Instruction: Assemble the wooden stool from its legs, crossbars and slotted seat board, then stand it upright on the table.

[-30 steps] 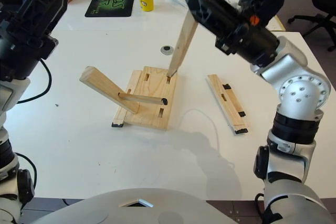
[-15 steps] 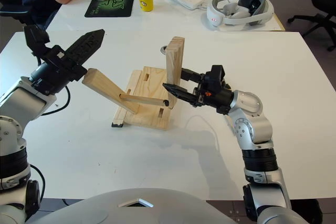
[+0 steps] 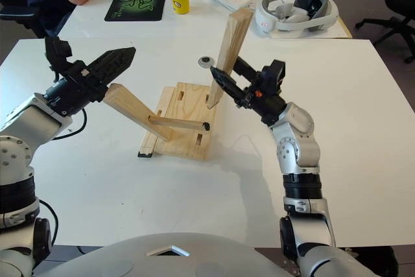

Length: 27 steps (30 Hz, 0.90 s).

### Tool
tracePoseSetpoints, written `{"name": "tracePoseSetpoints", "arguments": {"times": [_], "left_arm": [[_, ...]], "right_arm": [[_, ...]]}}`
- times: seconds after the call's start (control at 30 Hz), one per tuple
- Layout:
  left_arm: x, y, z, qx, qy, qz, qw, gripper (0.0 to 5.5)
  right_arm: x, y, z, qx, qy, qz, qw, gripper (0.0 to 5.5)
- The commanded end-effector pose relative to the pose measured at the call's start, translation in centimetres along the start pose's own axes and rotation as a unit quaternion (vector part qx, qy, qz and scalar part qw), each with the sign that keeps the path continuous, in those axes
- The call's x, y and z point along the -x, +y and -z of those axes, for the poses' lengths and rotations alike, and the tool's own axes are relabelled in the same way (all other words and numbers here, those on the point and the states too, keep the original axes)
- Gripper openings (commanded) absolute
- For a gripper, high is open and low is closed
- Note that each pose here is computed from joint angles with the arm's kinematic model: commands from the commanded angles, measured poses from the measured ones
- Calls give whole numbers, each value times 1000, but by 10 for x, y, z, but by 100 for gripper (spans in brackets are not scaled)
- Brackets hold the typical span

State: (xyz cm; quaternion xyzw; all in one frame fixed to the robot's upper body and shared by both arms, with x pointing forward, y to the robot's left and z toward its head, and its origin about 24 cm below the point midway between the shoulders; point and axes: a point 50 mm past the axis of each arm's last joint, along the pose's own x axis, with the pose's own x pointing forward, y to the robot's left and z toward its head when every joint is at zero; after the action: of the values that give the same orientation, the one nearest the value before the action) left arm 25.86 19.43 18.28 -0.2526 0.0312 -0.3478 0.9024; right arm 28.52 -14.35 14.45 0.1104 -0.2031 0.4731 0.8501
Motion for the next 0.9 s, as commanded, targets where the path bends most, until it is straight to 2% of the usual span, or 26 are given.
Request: {"name": "tracePoseSetpoints", "arguments": {"times": [0.03, 0.2, 0.33, 0.57, 0.9], "left_arm": [[-3, 0, -7, -19, -3, 0, 1000, 305], [-6, 0, -15, -40, -3, 9, 999, 305], [-6, -1, -12, -41, 1, 16, 999, 305], [-9, -3, -10, -37, -2, 22, 999, 305], [-4, 2, -18, -18, -44, 5, 999, 305]], "right_arm": [[-29, 8, -16, -56, -73, 13, 996, 212], [-77, 5, -69, -107, -208, 72, 970, 211], [-109, 18, -94, -108, -251, 52, 960, 211], [-128, 61, -80, -137, -223, -56, 963, 211], [-91, 59, -40, -103, -107, -95, 984, 209]]}}
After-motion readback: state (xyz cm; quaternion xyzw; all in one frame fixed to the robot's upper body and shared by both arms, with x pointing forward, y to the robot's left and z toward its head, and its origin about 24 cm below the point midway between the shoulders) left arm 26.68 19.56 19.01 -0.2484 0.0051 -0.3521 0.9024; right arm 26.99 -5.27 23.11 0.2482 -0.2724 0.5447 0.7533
